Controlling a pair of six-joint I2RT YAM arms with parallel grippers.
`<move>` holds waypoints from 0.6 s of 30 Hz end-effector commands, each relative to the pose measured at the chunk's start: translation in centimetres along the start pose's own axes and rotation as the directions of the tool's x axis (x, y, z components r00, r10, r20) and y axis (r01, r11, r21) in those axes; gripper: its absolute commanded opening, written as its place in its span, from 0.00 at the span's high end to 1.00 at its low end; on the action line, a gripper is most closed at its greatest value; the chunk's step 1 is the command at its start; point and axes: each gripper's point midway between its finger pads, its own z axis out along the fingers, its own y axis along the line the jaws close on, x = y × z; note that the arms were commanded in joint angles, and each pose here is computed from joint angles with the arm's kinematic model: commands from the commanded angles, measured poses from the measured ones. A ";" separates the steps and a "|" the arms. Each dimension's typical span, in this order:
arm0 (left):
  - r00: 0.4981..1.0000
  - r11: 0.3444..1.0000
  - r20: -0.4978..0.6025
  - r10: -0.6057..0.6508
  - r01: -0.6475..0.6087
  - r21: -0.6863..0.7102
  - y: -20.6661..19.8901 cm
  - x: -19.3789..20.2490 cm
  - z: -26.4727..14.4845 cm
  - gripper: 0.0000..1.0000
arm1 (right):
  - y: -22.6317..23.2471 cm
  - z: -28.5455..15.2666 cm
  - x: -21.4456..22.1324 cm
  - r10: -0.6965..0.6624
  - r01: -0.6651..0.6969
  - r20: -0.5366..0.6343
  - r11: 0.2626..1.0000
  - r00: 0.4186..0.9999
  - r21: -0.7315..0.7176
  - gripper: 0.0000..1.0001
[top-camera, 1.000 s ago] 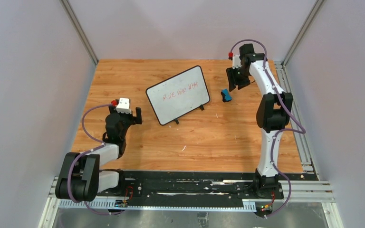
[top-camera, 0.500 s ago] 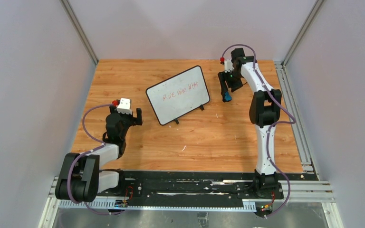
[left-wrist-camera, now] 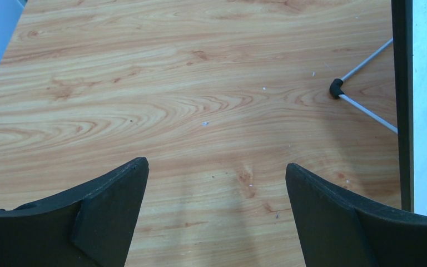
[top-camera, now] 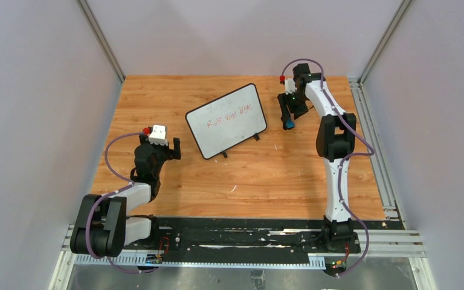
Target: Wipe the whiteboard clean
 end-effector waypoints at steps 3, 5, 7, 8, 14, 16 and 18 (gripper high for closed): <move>0.999 1.000 0.037 0.009 -0.009 0.005 0.0 -1.4 0.5 0.02 | 0.0 1.2 0.7 -0.007 0.007 -0.039 1.000 0.999 0.009 0.43; 0.999 1.000 0.038 0.009 -0.009 0.005 -0.1 -1.5 0.5 0.02 | -0.1 1.3 0.7 -0.008 0.009 -0.038 1.000 0.999 0.011 0.44; 0.999 1.000 0.037 0.009 -0.009 0.005 -0.1 -1.4 0.5 0.02 | -0.1 1.4 0.7 -0.006 0.007 -0.040 1.000 0.999 0.010 0.44; 0.999 1.000 0.036 0.010 -0.010 0.005 0.0 -1.4 0.5 0.02 | -0.1 1.5 0.7 -0.006 0.006 -0.041 1.000 0.999 0.011 0.44; 0.999 1.000 0.035 0.009 -0.009 0.004 0.0 -1.4 0.6 0.02 | -0.2 2.0 1.0 -0.003 0.004 -0.055 1.000 0.998 0.016 0.50; 0.999 1.000 0.035 0.009 -0.009 0.004 0.0 -1.4 0.6 0.02 | -0.3 2.2 1.2 -0.001 0.002 -0.059 1.000 0.998 0.018 0.51; 0.999 1.000 0.035 0.010 -0.010 0.003 0.0 -1.4 0.6 0.02 | -0.4 2.2 1.2 0.000 0.001 -0.060 1.000 0.998 0.019 0.51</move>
